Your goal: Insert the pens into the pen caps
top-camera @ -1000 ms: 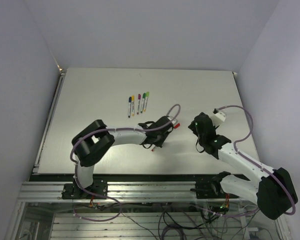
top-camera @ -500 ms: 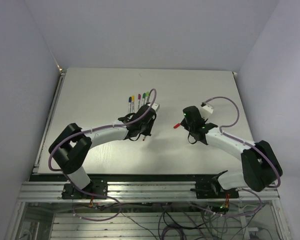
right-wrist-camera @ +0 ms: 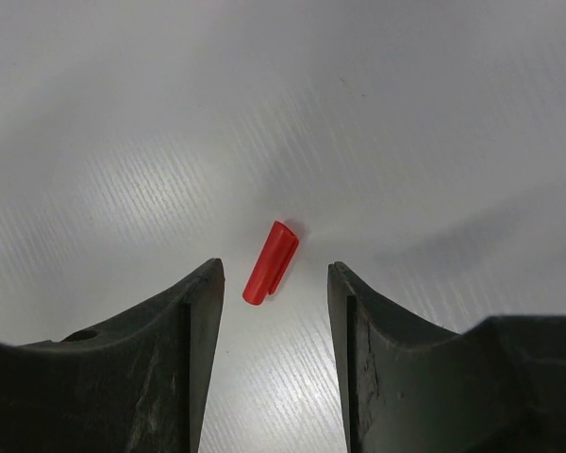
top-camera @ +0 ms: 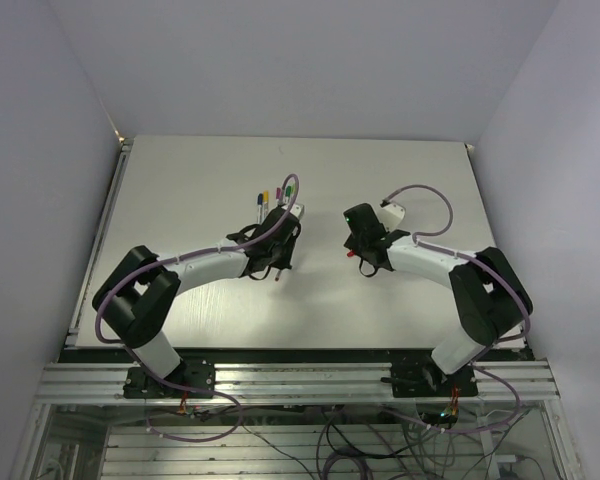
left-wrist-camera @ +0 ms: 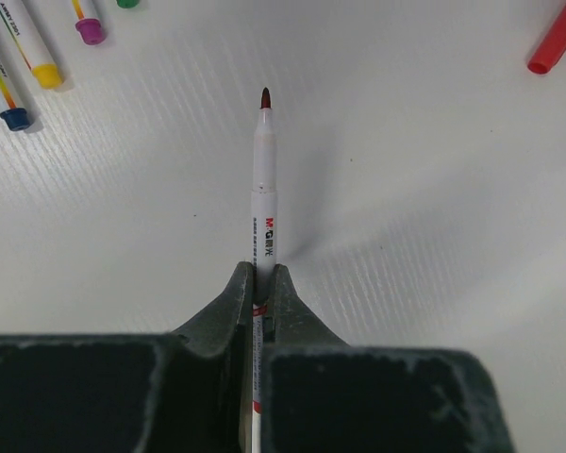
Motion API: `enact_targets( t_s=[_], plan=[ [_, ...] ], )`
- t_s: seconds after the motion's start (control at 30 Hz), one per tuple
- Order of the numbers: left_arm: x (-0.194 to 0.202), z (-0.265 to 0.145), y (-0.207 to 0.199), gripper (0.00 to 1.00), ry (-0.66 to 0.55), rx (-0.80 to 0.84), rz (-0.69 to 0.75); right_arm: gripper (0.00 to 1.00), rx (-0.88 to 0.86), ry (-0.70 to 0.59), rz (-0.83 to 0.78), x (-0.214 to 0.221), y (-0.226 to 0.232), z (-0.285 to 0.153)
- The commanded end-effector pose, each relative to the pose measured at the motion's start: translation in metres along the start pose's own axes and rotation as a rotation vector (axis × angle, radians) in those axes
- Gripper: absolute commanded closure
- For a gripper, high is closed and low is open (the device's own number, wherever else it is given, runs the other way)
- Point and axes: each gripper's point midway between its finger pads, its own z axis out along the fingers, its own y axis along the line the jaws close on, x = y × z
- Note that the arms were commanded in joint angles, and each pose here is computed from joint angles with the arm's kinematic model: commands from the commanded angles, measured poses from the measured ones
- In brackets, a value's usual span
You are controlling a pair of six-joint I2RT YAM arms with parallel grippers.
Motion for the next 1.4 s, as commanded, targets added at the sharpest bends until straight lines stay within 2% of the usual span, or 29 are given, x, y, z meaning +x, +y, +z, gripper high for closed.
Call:
enact_targets(
  t_s=[0.0,0.53,0.9,1.0,1.17,1.37],
  plan=[
    [-0.018,-0.005,-0.004,0.93,-0.06,0.03,-0.033,0.52,0.015,0.012,0.005,-0.001,0.005,0.002],
    [-0.015,0.001,-0.008,0.93,-0.042,0.062,-0.041,0.5,0.099,0.082,-0.065,0.011,0.009,0.02],
    [-0.017,0.003,-0.011,0.93,-0.041,0.081,-0.052,0.51,0.207,0.154,-0.101,0.032,-0.012,0.026],
    [-0.017,0.005,-0.011,0.93,-0.036,0.084,-0.055,0.56,0.202,0.164,-0.094,0.038,-0.015,0.027],
    [-0.016,0.006,-0.011,0.93,-0.031,0.089,-0.059,0.7,0.193,0.188,-0.097,0.046,-0.017,0.029],
    [-0.017,0.005,-0.01,0.93,-0.033,0.086,-0.061,0.99,0.171,0.253,-0.085,0.07,-0.027,0.029]
  ],
)
